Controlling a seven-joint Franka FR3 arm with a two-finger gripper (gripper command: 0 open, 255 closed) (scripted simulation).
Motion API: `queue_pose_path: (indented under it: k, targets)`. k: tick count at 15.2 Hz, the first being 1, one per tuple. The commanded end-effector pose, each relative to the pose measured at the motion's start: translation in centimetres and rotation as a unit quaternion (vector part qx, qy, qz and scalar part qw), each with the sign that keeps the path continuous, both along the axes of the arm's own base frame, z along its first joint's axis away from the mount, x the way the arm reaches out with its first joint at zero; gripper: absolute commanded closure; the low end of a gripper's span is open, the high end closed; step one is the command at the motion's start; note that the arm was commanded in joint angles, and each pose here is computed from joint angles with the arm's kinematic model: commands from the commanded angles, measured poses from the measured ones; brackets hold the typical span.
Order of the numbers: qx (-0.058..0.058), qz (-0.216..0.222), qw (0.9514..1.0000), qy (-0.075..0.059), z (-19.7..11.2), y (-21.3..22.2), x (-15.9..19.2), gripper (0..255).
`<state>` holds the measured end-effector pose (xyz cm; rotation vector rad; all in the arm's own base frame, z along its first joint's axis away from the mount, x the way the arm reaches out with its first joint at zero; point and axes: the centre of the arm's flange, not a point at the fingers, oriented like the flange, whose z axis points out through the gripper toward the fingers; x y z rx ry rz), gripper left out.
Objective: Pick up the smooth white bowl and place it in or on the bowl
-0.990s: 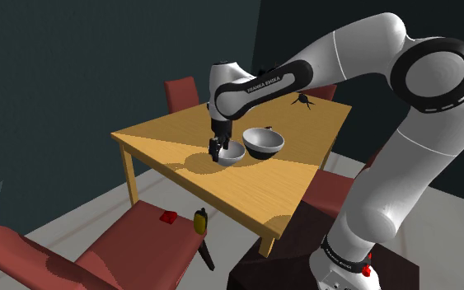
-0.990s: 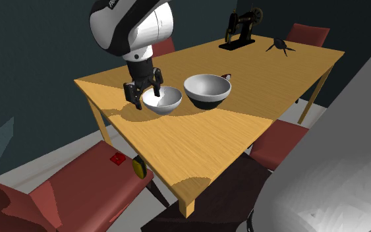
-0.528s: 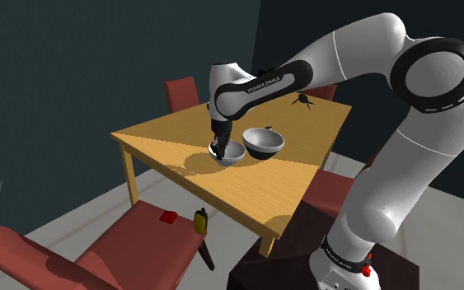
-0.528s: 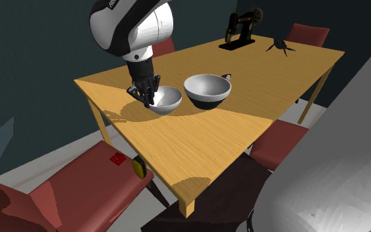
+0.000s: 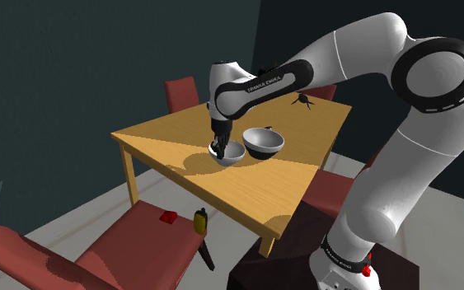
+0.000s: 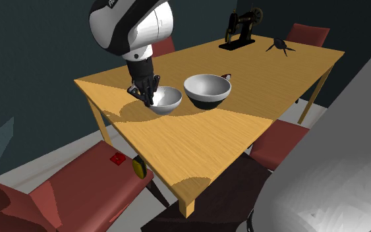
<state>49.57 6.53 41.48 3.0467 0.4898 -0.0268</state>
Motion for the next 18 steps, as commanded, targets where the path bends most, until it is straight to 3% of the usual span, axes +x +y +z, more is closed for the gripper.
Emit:
queue_pose_path:
  k: [1, 18]
  targets:
    - [0.0, 0.0, 1.0, 0.0, 0.8, 0.0, 0.0, 255]
    - [0.0, 0.0, 1.0, 0.0, 9.8, 0.0, 0.0, 255]
